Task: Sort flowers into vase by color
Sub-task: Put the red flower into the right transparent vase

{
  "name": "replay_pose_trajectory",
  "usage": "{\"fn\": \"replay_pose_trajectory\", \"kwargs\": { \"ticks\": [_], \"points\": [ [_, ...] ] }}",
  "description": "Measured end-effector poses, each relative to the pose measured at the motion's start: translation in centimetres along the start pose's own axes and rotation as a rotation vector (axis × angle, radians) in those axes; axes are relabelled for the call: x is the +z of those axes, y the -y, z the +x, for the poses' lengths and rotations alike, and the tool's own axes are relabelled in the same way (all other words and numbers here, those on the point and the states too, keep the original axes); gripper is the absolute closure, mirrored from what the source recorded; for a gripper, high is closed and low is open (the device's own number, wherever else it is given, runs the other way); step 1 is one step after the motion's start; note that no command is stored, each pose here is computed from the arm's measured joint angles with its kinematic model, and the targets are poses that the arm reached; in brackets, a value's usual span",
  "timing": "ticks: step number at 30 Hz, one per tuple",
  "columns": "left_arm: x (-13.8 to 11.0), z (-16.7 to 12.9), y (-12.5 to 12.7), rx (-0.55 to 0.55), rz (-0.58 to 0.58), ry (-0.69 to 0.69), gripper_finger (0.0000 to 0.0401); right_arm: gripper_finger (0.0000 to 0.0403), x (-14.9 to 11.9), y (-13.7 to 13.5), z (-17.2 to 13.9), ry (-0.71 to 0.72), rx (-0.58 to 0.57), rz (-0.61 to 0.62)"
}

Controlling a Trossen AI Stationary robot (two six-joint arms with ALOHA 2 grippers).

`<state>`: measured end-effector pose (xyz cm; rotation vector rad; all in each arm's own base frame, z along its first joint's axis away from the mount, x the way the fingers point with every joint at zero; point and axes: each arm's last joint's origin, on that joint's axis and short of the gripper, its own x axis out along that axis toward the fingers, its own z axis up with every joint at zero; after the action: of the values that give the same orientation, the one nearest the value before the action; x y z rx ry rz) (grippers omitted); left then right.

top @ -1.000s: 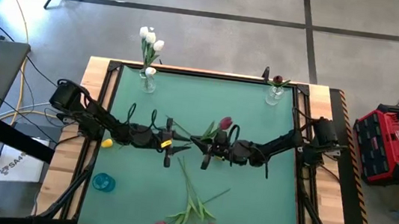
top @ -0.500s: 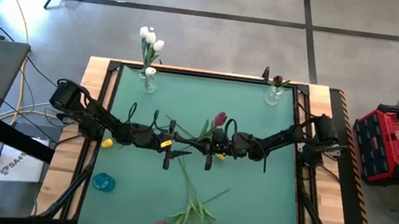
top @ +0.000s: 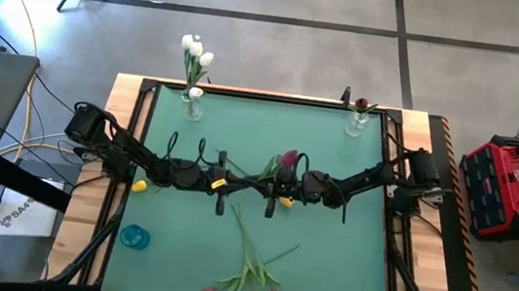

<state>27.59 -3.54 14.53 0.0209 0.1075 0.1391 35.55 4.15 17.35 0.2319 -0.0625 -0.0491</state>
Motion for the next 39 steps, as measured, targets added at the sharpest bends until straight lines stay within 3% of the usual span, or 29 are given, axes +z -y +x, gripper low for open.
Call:
{"fn": "replay_pose_trajectory", "kwargs": {
  "ticks": [5, 13, 16, 19, 25, 39],
  "points": [
    [0.5, -0.1, 0.1, 0.013, -0.014, 0.049, 0.0399, 0.0375, 0.1, -0.1, 0.0, 0.016, -0.016, 0.007],
    [0.9, -0.1, 0.0, 0.038, -0.024, 0.091, 0.04, 0.0219, 0.2, 0.0, 0.0, 0.041, -0.061, 0.037],
    [0.9, -0.1, 0.0, 0.037, -0.023, 0.087, 0.0401, 0.0187, 0.2, 0.1, -0.1, 0.054, -0.102, 0.042],
    [0.5, -0.4, -0.1, 0.041, -0.029, 0.081, 0.0401, 0.0188, 0.4, 0.2, -1.2, 0.098, -0.124, 0.044],
    [-0.1, -1.0, -0.3, 0.07, -0.041, 0.066, 0.0401, 0.0233, 1.4, 0.9, -4.6, 0.184, -0.1, 0.092],
    [0.9, 0.0, -0.1, 0.025, -0.006, 0.091, 0.0401, 0.0268, 2.1, 0.3, -2.8, 0.155, -0.058, 0.064]
  ]
}}
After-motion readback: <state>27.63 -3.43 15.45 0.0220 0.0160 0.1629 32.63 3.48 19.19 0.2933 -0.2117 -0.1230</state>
